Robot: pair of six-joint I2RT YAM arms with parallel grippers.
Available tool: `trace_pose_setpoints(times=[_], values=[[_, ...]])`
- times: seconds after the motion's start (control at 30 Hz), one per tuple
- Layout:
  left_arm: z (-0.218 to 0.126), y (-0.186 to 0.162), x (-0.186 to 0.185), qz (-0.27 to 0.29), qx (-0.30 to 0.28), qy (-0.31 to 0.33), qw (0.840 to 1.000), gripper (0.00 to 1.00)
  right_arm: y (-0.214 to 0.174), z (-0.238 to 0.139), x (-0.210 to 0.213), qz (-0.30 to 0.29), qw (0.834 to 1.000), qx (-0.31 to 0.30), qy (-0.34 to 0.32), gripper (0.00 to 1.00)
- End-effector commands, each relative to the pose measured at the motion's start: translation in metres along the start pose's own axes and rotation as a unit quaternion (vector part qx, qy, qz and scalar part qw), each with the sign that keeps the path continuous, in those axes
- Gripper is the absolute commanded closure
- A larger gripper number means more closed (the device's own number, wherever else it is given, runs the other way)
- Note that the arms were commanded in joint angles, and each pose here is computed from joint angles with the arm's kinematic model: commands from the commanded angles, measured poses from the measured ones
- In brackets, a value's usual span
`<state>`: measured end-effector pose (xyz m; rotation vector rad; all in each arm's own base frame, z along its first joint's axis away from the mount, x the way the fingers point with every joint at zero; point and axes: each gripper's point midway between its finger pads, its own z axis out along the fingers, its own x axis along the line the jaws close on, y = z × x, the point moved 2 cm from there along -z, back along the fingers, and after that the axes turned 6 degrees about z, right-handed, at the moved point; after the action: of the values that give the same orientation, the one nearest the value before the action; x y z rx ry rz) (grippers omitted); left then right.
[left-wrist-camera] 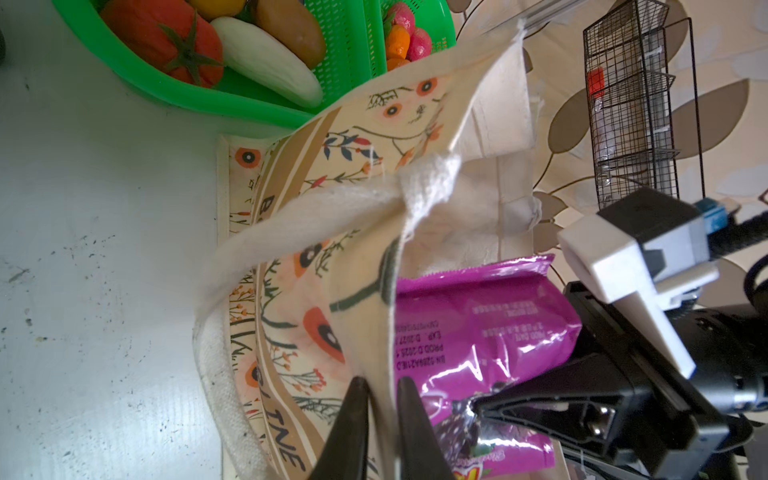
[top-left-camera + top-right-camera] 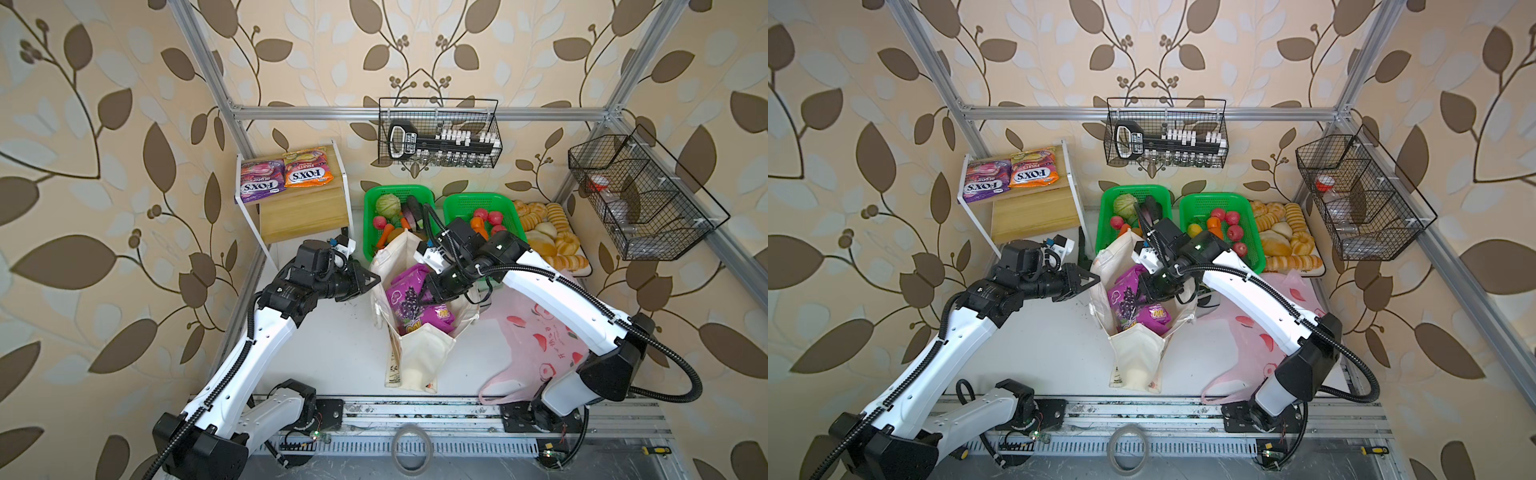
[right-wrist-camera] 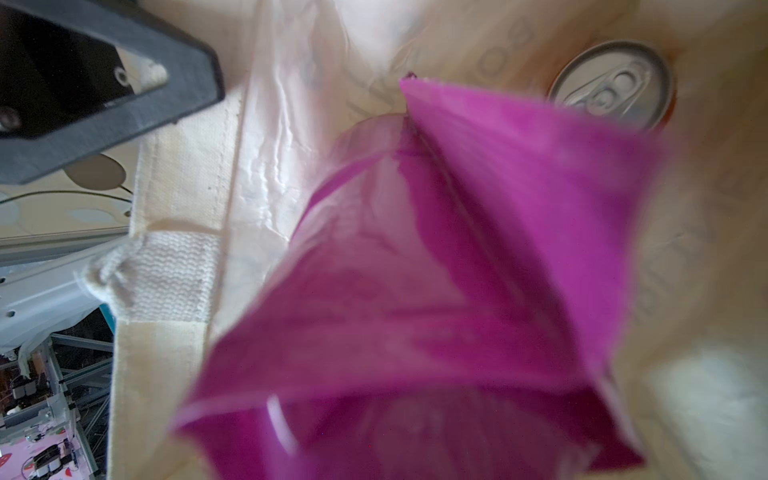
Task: Place the mixed food into the grocery bags and tie them
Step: 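Lower the purple bag into the tote with right gripper while left holds rim, then open the right gripper and draw both grippers back from the tote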
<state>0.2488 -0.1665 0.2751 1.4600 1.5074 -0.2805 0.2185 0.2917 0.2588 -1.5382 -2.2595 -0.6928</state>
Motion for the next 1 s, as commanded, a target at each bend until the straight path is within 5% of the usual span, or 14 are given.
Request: trace_pose_setpoints(times=[0.0, 0.47, 0.63, 0.97], values=[[-0.006, 0.009, -0.011, 0.014, -0.037, -0.021, 0.999, 0.94, -0.008, 0.013, 0.006, 0.012, 1.000, 0.017, -0.009, 0.86], [-0.012, 0.012, -0.004, 0.008, -0.061, 0.005, 0.998, 1.00, -0.027, 0.072, -0.011, 0.018, 0.995, 0.082, -0.052, 0.63], [-0.014, 0.014, -0.003, 0.008, -0.069, 0.011, 0.998, 1.00, -0.017, 0.053, 0.008, -0.002, 0.999, 0.043, -0.013, 0.42], [-0.017, 0.021, -0.006, 0.020, -0.078, 0.019, 0.997, 1.00, 0.016, -0.030, 0.027, -0.056, 0.992, -0.112, 0.027, 0.33]])
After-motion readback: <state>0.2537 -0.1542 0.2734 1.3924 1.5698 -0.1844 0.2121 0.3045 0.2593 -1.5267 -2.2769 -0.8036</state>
